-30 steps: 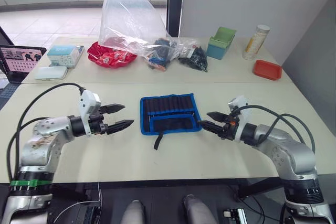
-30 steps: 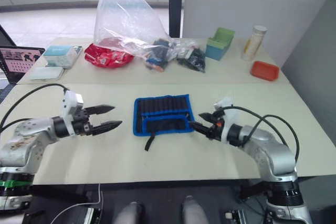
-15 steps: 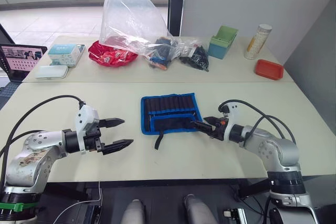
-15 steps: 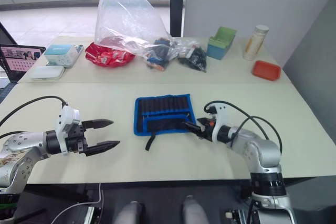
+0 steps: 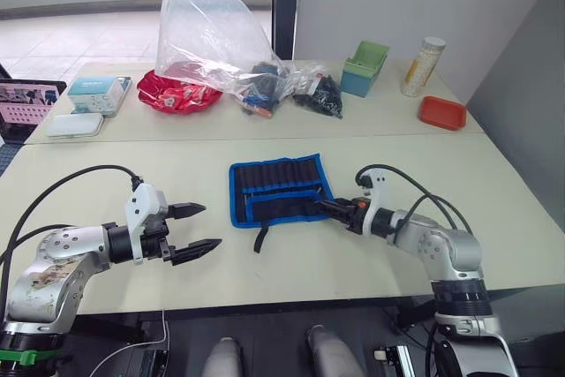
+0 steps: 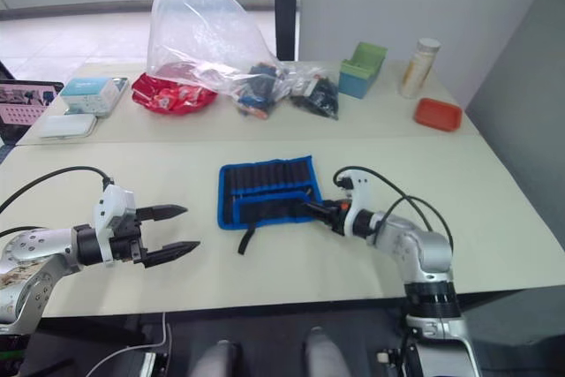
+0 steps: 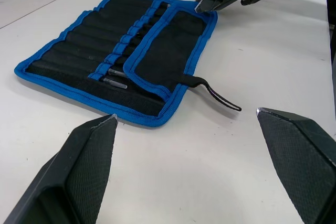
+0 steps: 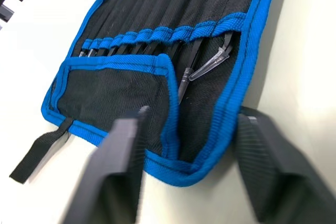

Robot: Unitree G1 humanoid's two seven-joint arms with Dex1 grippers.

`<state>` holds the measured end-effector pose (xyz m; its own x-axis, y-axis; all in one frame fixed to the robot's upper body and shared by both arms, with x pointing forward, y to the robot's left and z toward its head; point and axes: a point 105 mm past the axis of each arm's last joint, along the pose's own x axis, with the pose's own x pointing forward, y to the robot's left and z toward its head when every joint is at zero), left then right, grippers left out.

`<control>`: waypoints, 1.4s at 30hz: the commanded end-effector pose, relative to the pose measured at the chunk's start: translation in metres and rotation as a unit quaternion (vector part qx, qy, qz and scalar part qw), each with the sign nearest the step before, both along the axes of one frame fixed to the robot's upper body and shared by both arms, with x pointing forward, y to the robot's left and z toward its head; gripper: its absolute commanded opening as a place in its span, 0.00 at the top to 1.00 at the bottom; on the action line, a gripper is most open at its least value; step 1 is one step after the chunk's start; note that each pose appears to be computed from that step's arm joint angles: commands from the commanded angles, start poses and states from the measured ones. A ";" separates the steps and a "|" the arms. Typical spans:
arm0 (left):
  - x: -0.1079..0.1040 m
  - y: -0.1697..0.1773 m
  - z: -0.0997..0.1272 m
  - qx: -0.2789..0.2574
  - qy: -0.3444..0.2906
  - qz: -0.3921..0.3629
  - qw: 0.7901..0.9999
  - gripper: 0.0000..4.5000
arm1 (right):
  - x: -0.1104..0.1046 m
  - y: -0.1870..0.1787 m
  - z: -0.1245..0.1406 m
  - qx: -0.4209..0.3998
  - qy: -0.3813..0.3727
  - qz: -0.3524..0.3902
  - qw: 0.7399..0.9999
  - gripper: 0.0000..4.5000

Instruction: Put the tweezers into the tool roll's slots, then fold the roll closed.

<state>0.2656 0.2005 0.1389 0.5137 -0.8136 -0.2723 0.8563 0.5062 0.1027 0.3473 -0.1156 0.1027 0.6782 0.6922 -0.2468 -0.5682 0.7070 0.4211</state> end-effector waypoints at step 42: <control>0.003 0.006 0.005 0.040 -0.019 -0.006 0.999 0.00 | -0.001 0.107 -0.009 -0.080 -0.046 0.175 0.980 0.99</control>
